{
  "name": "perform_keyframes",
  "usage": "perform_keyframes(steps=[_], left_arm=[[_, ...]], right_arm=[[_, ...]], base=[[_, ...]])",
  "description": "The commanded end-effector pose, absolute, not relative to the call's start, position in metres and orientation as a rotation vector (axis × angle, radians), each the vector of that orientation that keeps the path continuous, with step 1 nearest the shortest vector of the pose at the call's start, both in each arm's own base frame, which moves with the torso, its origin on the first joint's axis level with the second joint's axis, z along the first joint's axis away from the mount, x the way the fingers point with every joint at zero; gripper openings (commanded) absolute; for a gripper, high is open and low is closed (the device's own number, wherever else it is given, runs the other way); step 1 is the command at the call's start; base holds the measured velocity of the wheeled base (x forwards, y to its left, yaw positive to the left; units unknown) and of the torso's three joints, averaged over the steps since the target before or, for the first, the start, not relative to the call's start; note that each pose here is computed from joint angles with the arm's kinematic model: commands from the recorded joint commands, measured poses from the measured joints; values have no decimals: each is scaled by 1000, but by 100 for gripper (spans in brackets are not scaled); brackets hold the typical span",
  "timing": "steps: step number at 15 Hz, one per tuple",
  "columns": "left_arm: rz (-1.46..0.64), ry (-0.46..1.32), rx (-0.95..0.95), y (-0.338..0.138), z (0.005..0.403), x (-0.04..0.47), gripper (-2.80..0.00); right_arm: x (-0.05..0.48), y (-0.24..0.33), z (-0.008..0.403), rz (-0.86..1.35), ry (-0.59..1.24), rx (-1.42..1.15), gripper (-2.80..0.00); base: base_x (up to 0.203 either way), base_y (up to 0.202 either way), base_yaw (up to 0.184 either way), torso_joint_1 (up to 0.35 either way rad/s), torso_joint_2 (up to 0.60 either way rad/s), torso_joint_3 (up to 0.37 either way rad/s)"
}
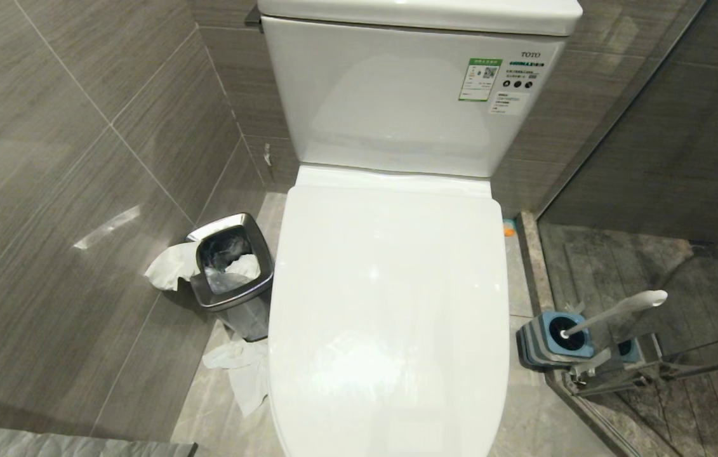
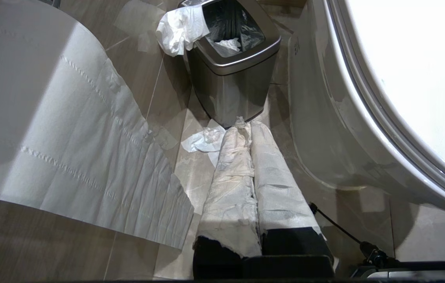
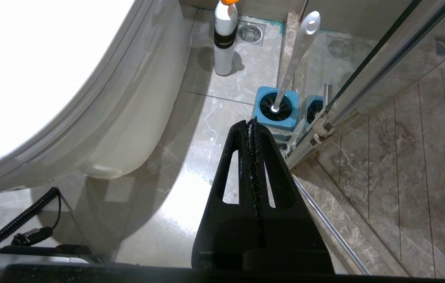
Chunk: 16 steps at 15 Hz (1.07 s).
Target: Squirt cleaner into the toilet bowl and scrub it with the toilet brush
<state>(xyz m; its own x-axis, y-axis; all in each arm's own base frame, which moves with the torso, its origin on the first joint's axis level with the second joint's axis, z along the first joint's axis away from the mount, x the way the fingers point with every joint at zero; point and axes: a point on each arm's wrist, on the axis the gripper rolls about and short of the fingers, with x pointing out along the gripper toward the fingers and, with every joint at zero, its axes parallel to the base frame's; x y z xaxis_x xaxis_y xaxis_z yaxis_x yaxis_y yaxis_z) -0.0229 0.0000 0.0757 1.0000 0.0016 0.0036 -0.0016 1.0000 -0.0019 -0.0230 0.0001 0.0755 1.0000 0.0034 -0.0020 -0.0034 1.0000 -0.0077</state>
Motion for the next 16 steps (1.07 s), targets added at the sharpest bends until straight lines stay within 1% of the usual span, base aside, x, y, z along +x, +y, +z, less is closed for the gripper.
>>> perform_keyframes(steps=[1,16], left_arm=[[2,-2,-2,0,75,-23,-280],[2,-2,-3,0,75,-23,-280]], right_arm=[[-23,0,75,3,3,-8,-280],[-23,0,75,4,3,-8,-280]], base=[[0,0,0,0,0,0],[0,0,0,0,0,0]])
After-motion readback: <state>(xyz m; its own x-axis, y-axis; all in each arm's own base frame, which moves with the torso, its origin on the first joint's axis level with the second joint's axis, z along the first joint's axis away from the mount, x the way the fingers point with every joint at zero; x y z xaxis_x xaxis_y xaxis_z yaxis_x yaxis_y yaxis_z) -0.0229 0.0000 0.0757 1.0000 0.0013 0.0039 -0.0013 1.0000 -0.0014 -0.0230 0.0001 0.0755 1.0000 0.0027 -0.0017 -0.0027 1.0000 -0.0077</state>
